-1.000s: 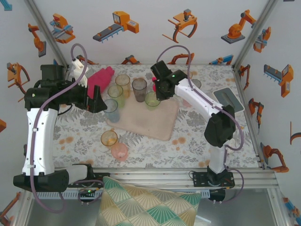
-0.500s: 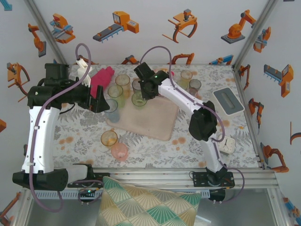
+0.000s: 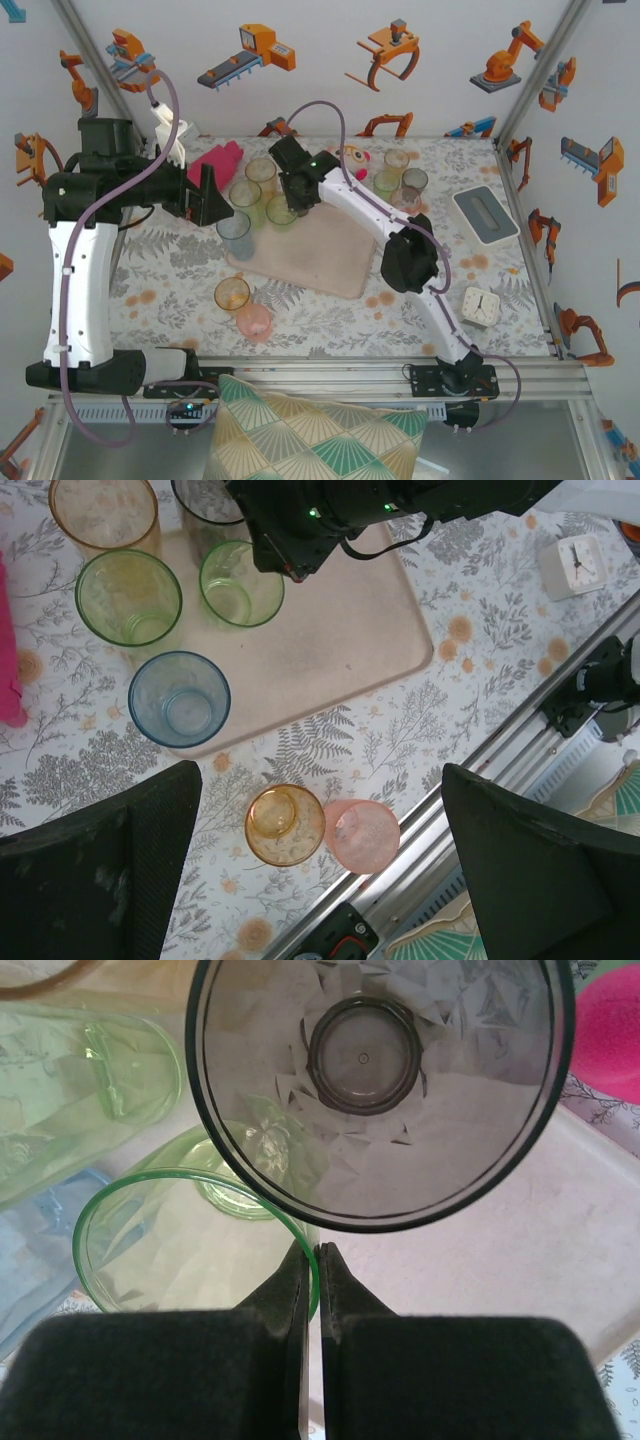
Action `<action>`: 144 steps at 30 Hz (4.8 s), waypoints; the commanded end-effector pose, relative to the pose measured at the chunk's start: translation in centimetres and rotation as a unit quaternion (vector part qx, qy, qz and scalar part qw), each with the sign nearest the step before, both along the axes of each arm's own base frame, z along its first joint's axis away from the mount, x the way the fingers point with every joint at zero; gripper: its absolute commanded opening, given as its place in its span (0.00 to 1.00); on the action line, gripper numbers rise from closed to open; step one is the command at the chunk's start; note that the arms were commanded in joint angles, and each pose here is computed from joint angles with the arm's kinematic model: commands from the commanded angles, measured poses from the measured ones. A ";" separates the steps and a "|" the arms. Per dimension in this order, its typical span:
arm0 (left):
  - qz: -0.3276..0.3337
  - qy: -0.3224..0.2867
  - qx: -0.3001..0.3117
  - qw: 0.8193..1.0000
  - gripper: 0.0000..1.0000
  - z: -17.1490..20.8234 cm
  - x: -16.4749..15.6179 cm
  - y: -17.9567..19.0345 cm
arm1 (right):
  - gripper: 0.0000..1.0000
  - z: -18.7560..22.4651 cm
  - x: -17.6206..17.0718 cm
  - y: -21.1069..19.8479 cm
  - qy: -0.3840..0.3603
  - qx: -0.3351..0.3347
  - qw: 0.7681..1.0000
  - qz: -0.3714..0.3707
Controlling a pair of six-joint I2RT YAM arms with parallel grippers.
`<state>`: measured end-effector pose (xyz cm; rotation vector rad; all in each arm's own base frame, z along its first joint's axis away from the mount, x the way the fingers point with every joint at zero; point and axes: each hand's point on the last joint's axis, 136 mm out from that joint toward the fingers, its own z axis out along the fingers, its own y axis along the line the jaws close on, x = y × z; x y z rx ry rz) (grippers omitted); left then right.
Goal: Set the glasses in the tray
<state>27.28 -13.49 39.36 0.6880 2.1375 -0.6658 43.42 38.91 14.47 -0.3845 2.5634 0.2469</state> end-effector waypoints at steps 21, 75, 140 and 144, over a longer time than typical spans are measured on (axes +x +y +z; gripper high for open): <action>-0.004 0.032 -0.009 0.999 0.97 -0.8 -0.3 -0.3 | 0.07 -0.2 -0.9 -1.0 0.003 -0.025 1.000 -0.013; -0.007 0.032 -0.015 0.999 0.97 -0.7 -0.2 -0.5 | 0.28 -2.7 -0.8 -0.4 0.027 -0.020 0.999 -0.013; 0.021 0.004 0.019 1.000 0.97 -0.2 -0.2 1.1 | 0.40 6.7 -1.9 -2.2 -0.035 0.006 0.999 -0.006; 0.016 0.006 0.015 1.000 0.97 -0.4 -0.5 1.0 | 0.41 7.8 -2.6 -2.8 -0.039 0.003 0.999 -0.006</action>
